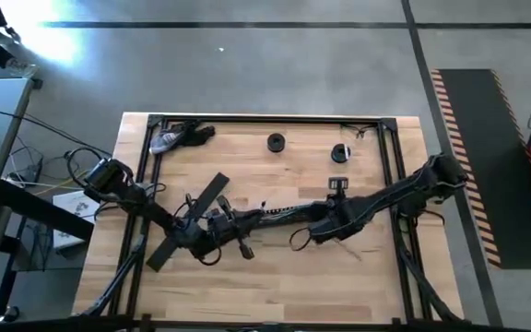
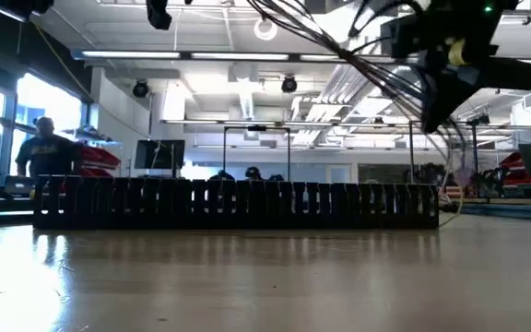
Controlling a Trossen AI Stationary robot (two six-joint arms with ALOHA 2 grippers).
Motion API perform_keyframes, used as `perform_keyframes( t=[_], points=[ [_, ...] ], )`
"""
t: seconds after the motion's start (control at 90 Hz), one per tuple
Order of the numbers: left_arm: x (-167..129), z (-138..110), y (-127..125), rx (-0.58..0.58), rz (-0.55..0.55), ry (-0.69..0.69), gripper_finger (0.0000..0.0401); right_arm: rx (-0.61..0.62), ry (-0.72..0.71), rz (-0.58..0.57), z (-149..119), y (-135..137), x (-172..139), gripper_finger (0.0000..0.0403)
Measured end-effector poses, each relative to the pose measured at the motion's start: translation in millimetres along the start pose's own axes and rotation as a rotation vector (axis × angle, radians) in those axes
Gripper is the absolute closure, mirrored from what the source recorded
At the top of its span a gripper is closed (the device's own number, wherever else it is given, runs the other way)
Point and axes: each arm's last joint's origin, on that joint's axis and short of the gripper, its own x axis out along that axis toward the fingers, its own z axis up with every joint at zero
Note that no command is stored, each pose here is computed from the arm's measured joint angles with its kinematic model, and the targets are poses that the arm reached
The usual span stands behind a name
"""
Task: Ziptie cables
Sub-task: Put the zip-tied cables into the black cable duct
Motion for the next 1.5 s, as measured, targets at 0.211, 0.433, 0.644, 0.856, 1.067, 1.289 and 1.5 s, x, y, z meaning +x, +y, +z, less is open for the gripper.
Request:
perform_keyframes(
  t=[0.211,0.433,0.644,0.856,1.067,1.289,1.5],
  points=[
    [3,-1,1,-0.003,0.001,0.012,0.0396,-0.023,-0.001,0.092,2,7,5,0.0403],
    [3,-3,1,0.005,0.009,0.024,0.0396,-0.022,0.128,-0.097,-16,-7,5,0.0403],
    [3,-2,2,-0.005,-0.003,0.015,0.0396,-0.042,0.129,-0.044,-19,-4,2,0.0403],
    [3,-2,1,-0.015,-0.010,0.009,0.0396,0.057,-0.006,-0.002,-27,-8,-15,0.0403],
    [3,-2,1,-0.014,-0.012,0.009,0.0396,0.238,-0.292,0.127,-53,-18,-42,0.0387],
    [3,-2,1,-0.020,-0.017,0.012,0.0396,0.348,-0.422,0.227,-63,2,-22,0.0295],
    [3,-2,1,-0.025,-0.019,0.012,0.0396,0.340,-0.518,0.301,-56,24,2,0.0213]
  ],
)
